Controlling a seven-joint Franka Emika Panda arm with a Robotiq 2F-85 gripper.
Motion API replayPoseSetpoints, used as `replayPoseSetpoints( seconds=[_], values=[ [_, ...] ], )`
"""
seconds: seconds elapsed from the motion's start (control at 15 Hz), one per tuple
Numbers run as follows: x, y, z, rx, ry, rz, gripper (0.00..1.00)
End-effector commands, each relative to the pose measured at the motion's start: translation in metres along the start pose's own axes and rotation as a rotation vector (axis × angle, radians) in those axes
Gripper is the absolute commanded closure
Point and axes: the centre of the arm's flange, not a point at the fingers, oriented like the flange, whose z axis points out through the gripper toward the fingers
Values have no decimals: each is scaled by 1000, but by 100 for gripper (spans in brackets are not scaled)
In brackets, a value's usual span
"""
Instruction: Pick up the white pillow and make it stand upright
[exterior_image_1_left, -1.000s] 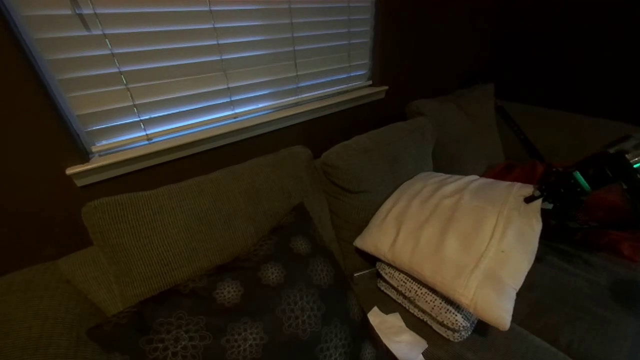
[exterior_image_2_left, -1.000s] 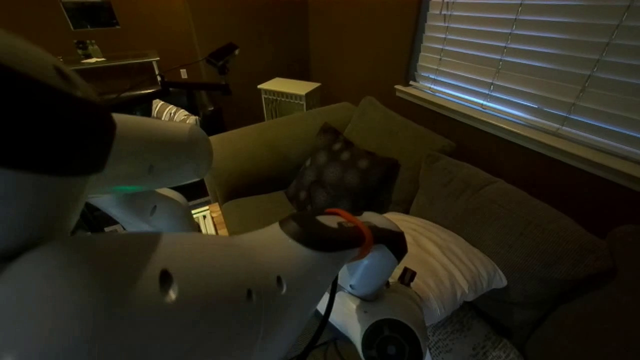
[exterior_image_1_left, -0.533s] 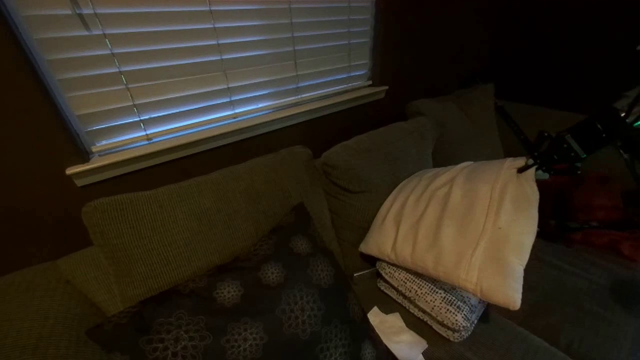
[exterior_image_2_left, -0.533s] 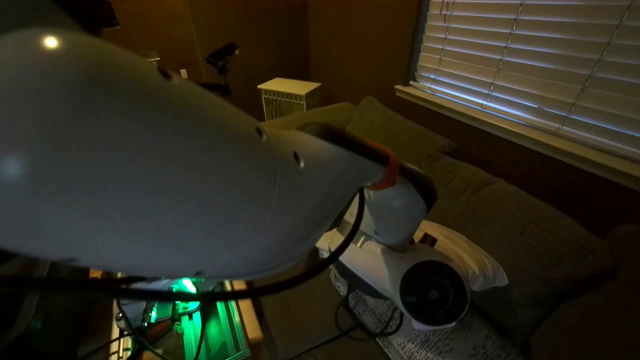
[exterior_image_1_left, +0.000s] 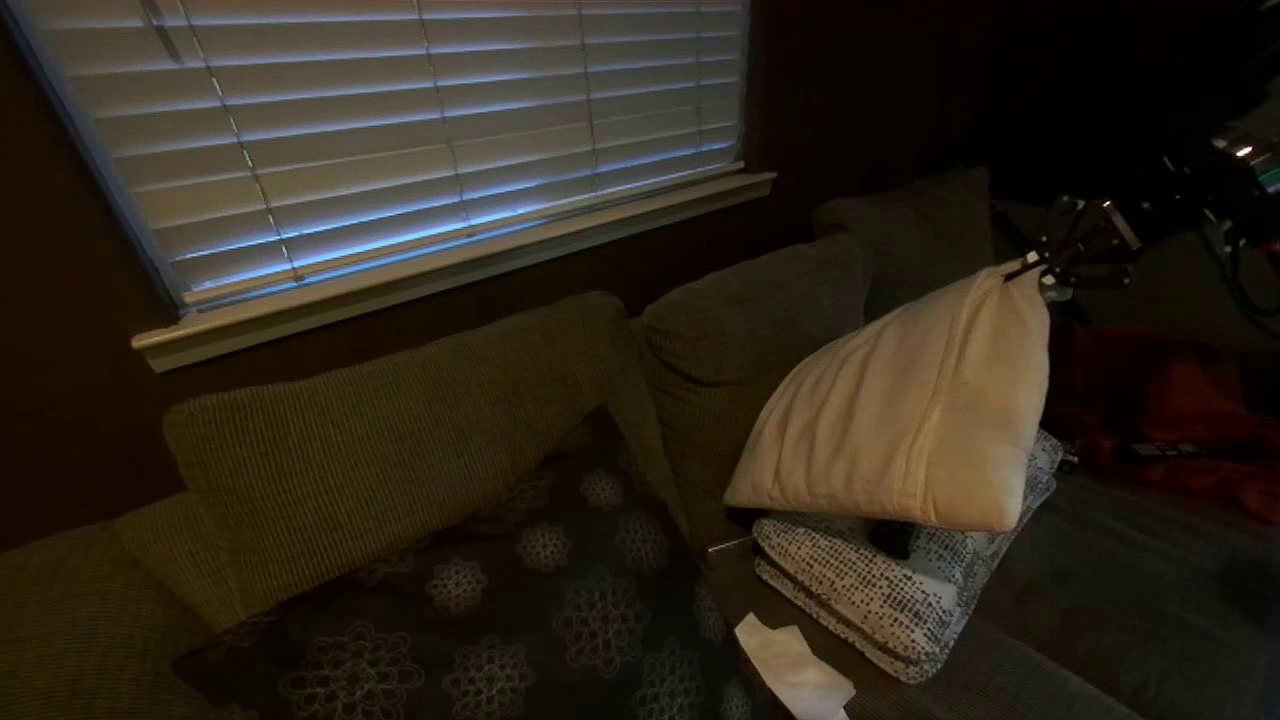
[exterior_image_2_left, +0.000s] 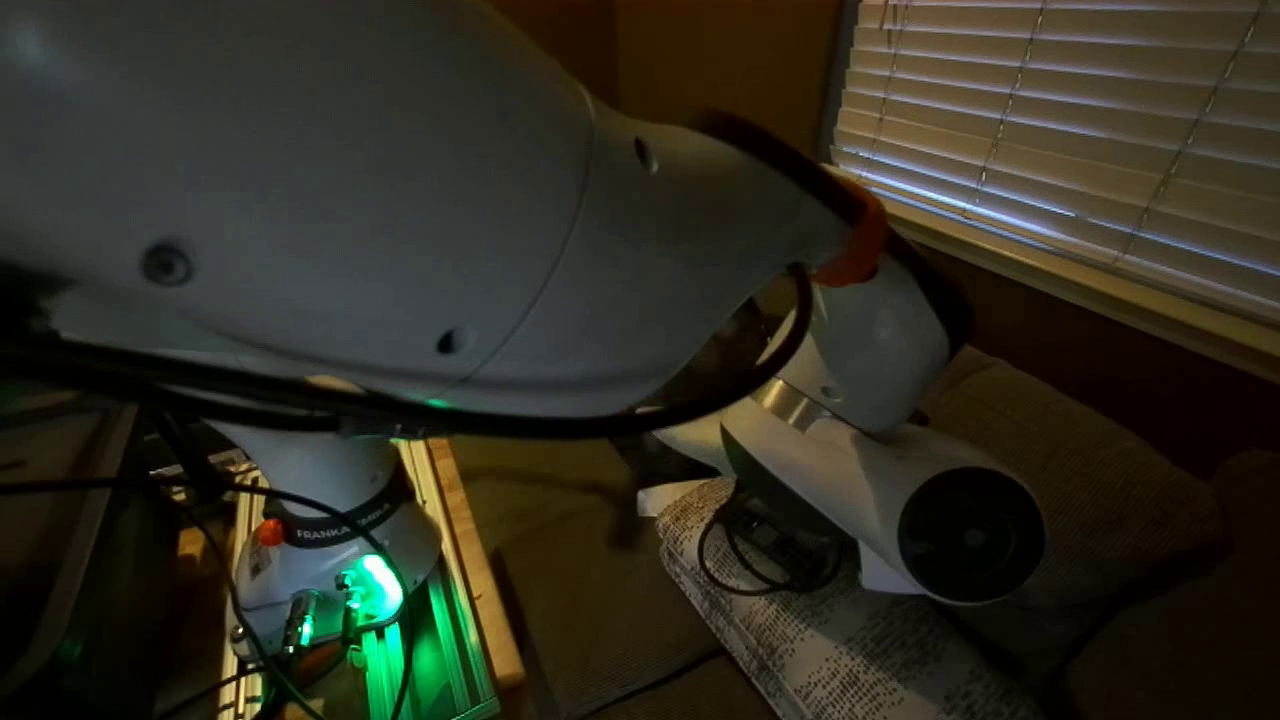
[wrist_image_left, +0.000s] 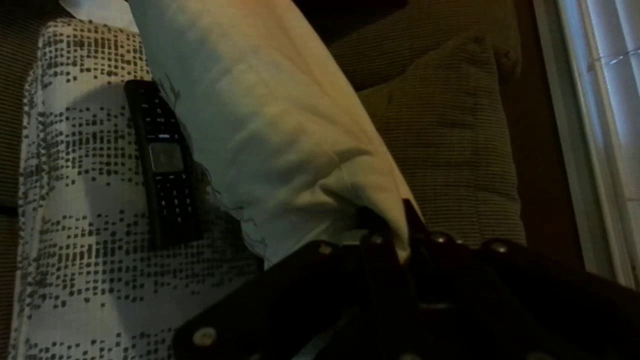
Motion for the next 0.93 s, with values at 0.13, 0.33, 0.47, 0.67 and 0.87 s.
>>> replayPoseSetpoints(
  seconds=[0.13, 0.33, 0.47, 0.67, 0.87],
  values=[
    [-1, -5, 2, -13, -8, -10, 90],
    [-2, -8, -3, 30, -73, 40, 98],
    [-5, -15, -7, 72, -142, 100, 98],
    [-10, -32, -11, 119, -214, 176, 98],
    [-7, -50, -23, 164, -259, 290, 98]
  ],
)
